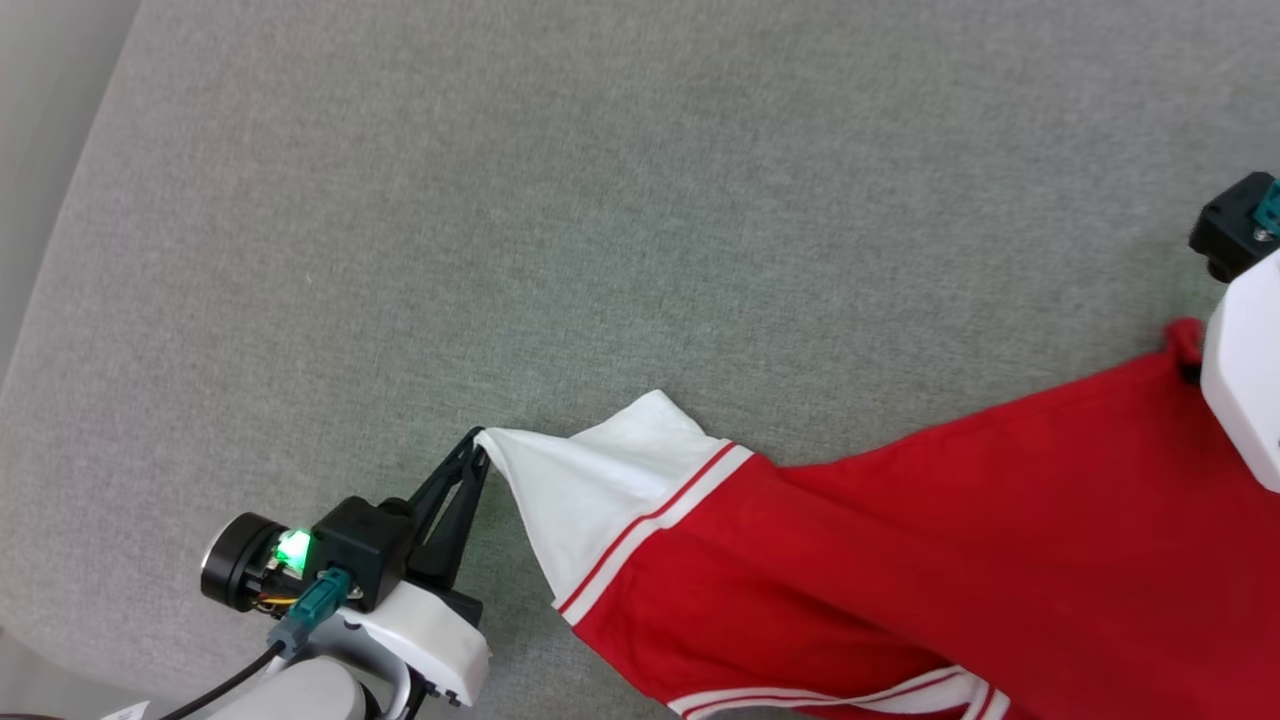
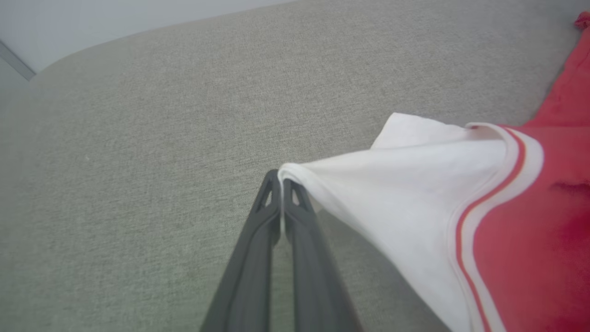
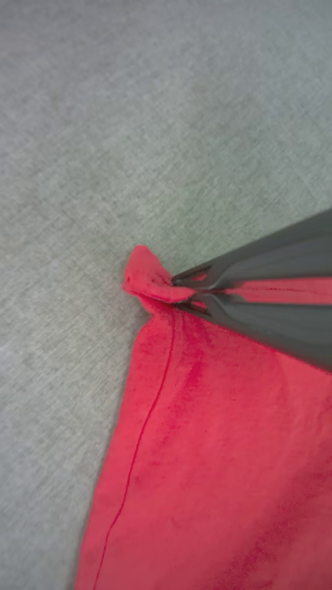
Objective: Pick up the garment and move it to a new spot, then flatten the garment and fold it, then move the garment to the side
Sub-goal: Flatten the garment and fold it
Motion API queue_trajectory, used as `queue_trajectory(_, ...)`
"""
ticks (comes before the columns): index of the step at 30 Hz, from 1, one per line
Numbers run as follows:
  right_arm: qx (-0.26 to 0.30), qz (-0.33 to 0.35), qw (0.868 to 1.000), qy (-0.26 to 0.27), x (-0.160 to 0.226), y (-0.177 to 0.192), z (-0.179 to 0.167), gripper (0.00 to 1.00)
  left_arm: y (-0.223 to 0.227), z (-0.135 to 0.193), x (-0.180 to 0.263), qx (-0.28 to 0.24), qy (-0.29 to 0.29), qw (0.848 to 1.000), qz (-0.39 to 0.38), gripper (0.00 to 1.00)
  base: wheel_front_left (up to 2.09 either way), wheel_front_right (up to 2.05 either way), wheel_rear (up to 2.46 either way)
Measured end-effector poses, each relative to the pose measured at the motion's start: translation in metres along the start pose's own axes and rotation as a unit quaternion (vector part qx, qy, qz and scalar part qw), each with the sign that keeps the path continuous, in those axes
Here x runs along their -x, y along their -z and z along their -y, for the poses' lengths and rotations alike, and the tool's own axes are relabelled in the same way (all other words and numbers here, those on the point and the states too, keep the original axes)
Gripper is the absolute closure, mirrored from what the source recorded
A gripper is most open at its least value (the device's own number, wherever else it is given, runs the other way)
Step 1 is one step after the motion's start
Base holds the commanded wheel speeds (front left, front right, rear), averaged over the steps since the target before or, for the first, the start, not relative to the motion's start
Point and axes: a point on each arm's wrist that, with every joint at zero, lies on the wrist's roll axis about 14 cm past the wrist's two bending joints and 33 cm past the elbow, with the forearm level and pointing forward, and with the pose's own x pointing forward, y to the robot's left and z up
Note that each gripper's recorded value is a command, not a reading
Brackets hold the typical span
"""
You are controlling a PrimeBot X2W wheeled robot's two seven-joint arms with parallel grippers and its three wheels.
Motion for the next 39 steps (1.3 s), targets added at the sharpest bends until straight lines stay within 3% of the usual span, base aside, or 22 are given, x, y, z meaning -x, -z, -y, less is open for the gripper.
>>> queue_trajectory(6,0.006,0.122,0.992,0.023,0.04,-0.037,-0.001,1.0,-0.018,-0.004,0.006,-0.019,0.0,0.999,0.033,1.0,0.0,0.0,0.0)
queue_trajectory(12,0.013,0.254,0.965,0.066,0.105,-0.068,0.002,1.0,-0.072,-0.013,0.008,-0.056,-0.005,0.992,0.114,1.0,0.0,0.0,0.0)
queue_trajectory(18,0.026,0.379,0.916,0.129,0.184,-0.092,0.012,1.0,-0.154,-0.016,0.004,-0.096,0.002,0.971,0.221,1.0,0.0,0.0,0.0)
queue_trajectory(23,0.034,0.445,0.874,0.193,0.245,-0.103,0.031,1.0,-0.231,-0.007,-0.007,-0.139,0.027,0.944,0.299,1.0,0.0,0.0,0.0)
queue_trajectory(31,0.035,0.514,0.816,0.261,0.299,-0.143,0.07,1.0,-0.349,0.007,-0.037,-0.194,0.047,0.896,0.396,1.0,0.0,0.0,0.0)
queue_trajectory(39,0.028,0.556,0.76,0.335,0.335,-0.188,0.127,1.0,-0.433,0.004,-0.09,-0.232,0.035,0.866,0.442,1.0,0.0,0.0,0.0)
